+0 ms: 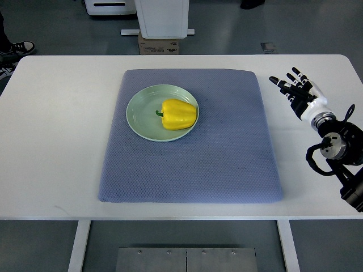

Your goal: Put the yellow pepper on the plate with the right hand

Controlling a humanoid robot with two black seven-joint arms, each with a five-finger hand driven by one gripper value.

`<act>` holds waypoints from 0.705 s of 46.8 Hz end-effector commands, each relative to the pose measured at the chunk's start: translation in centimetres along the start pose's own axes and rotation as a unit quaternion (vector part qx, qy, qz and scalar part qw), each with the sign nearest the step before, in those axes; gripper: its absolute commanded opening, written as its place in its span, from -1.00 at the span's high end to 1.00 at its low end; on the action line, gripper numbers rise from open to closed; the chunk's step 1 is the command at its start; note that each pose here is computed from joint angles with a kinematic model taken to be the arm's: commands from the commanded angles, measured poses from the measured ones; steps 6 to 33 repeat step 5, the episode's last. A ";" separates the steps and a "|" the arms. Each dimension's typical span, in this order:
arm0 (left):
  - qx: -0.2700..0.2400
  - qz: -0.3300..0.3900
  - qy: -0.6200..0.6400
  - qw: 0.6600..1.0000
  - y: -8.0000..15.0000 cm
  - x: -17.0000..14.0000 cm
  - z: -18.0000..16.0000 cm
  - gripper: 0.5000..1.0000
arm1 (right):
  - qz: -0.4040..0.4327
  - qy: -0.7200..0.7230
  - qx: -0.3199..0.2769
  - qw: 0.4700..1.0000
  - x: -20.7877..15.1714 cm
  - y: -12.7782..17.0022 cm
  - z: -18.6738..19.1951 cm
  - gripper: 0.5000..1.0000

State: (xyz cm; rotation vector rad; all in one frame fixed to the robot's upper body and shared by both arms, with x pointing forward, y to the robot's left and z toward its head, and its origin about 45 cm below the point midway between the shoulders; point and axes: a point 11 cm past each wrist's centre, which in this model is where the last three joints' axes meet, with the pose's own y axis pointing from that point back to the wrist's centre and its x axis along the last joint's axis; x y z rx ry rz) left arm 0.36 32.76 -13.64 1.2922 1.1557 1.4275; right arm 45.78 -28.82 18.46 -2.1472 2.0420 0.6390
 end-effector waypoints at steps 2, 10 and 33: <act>0.000 0.000 0.000 1.000 0.0 0.0 0.0 -1.00 | -0.006 -0.019 0.007 1.000 -0.2 0.6 0.1 -1.00; 0.000 0.000 0.000 1.000 0.0 0.0 0.0 -1.00 | -0.010 -0.027 0.009 1.000 -0.4 1.0 0.3 -1.00; 0.000 0.000 0.000 1.000 0.0 0.0 0.0 -1.00 | -0.010 -0.027 0.009 1.000 -0.4 1.0 0.3 -1.00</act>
